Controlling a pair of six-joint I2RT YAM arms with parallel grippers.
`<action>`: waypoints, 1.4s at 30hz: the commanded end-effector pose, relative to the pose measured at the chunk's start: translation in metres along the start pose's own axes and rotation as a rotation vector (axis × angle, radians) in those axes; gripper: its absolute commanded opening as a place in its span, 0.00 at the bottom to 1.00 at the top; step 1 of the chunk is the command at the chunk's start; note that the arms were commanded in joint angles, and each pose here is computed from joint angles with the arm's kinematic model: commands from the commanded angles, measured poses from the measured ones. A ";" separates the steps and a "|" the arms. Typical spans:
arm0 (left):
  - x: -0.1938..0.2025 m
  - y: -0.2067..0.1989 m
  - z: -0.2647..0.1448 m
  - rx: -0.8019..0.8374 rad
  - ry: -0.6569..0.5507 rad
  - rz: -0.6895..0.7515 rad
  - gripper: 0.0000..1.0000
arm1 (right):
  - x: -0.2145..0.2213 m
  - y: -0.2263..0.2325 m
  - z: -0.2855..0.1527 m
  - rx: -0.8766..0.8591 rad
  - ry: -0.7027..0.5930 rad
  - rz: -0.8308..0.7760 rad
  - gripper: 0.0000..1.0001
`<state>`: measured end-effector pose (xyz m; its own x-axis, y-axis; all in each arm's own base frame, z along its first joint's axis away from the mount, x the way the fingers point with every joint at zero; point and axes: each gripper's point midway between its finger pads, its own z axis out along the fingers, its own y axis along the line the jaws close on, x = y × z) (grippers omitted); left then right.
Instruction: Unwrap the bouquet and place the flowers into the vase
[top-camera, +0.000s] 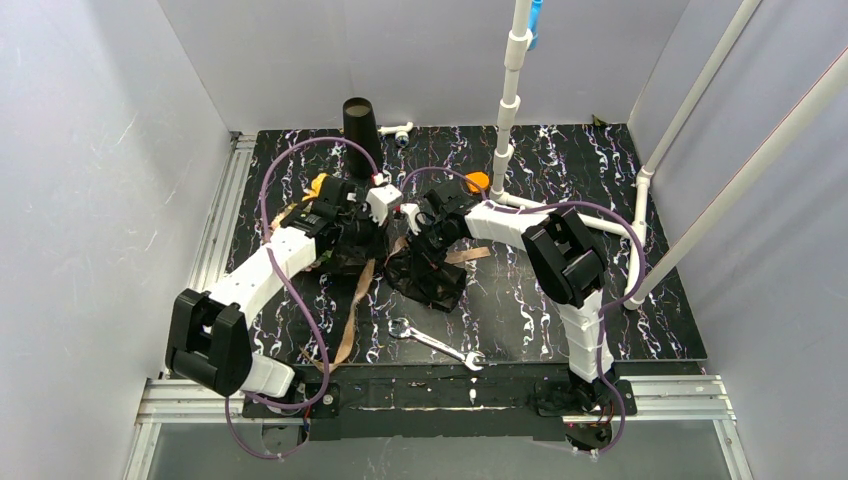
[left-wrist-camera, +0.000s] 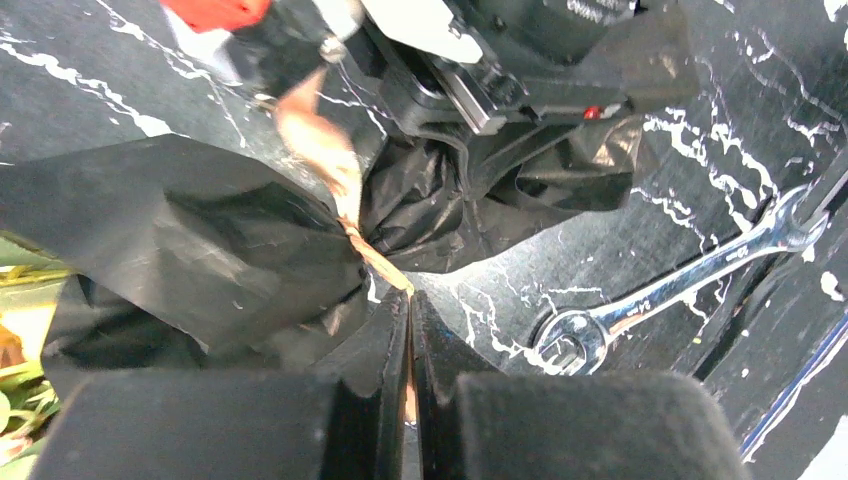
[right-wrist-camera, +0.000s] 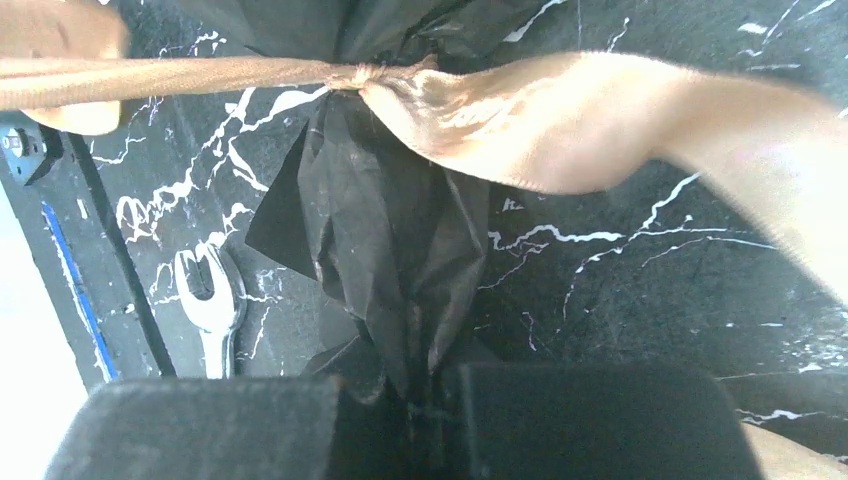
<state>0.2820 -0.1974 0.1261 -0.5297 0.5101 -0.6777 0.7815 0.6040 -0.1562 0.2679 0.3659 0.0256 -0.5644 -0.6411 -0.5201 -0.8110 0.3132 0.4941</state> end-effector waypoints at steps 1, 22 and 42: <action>-0.041 -0.027 -0.026 0.097 -0.123 0.004 0.00 | 0.063 -0.066 -0.001 0.290 0.184 0.106 0.01; -0.008 -0.013 -0.024 0.083 -0.052 0.127 0.00 | 0.068 -0.069 -0.004 0.289 0.174 0.138 0.01; 0.028 -0.025 -0.022 0.193 0.050 0.233 0.00 | 0.067 -0.075 -0.007 0.296 0.163 0.157 0.01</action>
<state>0.2962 -0.2062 0.1912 -0.2618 0.5544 -0.7900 0.9030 0.4296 0.0023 0.2829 0.3609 0.0250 -0.5939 -0.6097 -0.5249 -0.7991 0.3707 0.4734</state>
